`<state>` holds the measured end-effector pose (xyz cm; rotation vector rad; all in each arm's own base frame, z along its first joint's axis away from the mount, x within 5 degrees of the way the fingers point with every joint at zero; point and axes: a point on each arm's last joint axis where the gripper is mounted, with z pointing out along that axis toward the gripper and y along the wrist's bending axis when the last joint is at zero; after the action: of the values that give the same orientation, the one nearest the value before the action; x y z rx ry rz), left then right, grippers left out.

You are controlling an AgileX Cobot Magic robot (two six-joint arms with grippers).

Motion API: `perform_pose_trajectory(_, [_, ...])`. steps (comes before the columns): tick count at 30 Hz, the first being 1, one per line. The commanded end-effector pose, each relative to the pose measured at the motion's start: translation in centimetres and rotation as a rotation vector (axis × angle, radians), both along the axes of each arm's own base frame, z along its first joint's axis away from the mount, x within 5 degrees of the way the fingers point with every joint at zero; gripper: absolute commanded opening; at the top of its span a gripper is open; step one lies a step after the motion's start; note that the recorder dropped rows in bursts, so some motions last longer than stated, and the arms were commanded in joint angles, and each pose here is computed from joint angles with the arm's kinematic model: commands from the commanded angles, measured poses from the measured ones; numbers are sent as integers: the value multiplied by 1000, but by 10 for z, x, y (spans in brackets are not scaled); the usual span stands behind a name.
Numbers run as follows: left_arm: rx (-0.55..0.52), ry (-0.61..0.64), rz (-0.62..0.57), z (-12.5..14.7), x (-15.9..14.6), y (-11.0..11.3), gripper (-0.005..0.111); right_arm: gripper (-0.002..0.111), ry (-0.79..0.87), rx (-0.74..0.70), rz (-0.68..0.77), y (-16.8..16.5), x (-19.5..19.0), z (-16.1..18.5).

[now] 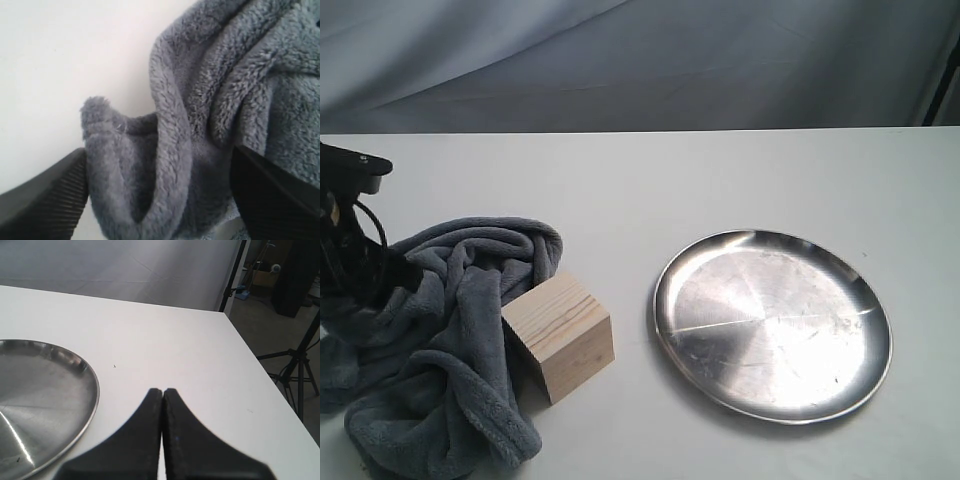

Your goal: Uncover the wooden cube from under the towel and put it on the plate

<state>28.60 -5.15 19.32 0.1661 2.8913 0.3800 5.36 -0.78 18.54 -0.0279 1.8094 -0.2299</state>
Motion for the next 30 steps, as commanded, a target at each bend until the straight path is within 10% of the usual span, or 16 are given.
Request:
perform_pose_trajectory(1, [-20,-70,11,24,-7,3,73,0,1,-6,-1,0,0,-1])
perform_pose_trajectory(16, [-415,-236,-217,77,-31,-27,71,0,1,-6,-1,0,0,-1])
perform_pose_trajectory(22, [-557,-160,-307,58,-37,-43,65,0,1,-6,-1,0,0,-1])
perform_pose_trajectory(30, [-481,38,-523,7,-35,-75,45,0,1,-6,-1,0,0,-1])
